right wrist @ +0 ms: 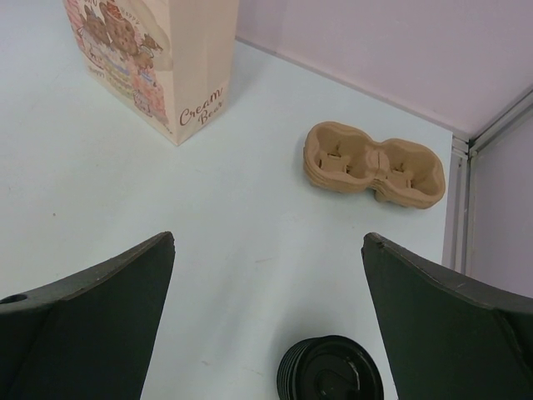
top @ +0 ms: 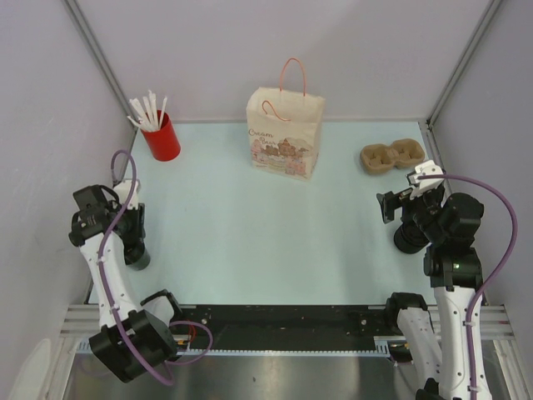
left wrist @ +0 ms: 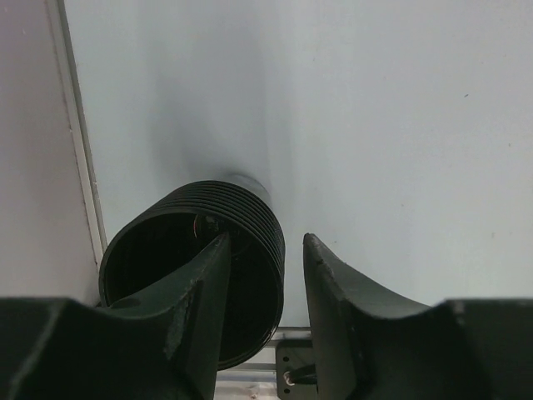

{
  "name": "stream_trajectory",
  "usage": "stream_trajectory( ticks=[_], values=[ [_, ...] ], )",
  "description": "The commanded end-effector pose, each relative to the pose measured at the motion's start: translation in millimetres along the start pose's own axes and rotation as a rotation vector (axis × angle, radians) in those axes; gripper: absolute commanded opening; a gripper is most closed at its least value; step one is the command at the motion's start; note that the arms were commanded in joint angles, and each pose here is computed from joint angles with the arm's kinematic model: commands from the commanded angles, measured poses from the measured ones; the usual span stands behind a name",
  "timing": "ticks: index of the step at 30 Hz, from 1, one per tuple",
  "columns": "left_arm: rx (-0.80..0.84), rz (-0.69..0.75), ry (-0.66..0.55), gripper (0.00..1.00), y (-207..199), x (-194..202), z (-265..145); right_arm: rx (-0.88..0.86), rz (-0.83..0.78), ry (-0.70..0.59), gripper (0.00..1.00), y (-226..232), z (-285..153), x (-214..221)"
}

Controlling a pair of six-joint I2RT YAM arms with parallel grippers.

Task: Pack the takeout coffee

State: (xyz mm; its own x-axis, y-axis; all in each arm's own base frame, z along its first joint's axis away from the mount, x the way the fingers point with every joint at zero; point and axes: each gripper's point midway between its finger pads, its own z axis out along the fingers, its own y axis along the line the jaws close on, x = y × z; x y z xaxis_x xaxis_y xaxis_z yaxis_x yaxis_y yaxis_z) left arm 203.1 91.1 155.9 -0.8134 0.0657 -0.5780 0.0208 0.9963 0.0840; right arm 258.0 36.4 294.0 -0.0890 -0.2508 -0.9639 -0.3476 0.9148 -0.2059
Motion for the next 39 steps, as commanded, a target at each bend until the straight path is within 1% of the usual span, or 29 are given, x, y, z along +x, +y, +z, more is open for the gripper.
stream_trajectory(
  ticks=[1, 8, 13, 16, 29, 33, 39],
  values=[
    [-0.009, 0.024, -0.007, 0.45, 4.4, -0.3, 1.4, -0.003, -0.011, -0.022, 1.00, 0.2, -2.6, -6.7],
    [-0.020, 0.032, -0.016, 0.42, 4.8, -1.5, -2.7, -0.001, -0.011, -0.018, 1.00, -0.3, -2.2, -5.2],
    [-0.020, 0.034, -0.009, 0.35, 4.2, 1.7, -3.0, 0.000, -0.010, -0.017, 1.00, -0.7, -2.5, -5.4],
    [-0.026, 0.033, -0.009, 0.32, 4.9, 1.8, -3.6, 0.001, -0.010, -0.014, 1.00, -1.3, -1.7, -4.4],
    [-0.030, 0.040, -0.013, 0.29, 3.6, 3.0, -7.5, 0.003, -0.010, -0.011, 1.00, -1.9, -2.5, -3.4],
    [-0.029, 0.038, -0.006, 0.25, 3.4, 5.5, -5.7, 0.004, -0.012, -0.014, 1.00, -2.0, -3.1, -4.0],
    [-0.028, 0.038, -0.003, 0.23, 2.7, 7.0, -5.3, 0.005, -0.013, -0.013, 1.00, -2.4, -3.3, -3.6]
  ],
)
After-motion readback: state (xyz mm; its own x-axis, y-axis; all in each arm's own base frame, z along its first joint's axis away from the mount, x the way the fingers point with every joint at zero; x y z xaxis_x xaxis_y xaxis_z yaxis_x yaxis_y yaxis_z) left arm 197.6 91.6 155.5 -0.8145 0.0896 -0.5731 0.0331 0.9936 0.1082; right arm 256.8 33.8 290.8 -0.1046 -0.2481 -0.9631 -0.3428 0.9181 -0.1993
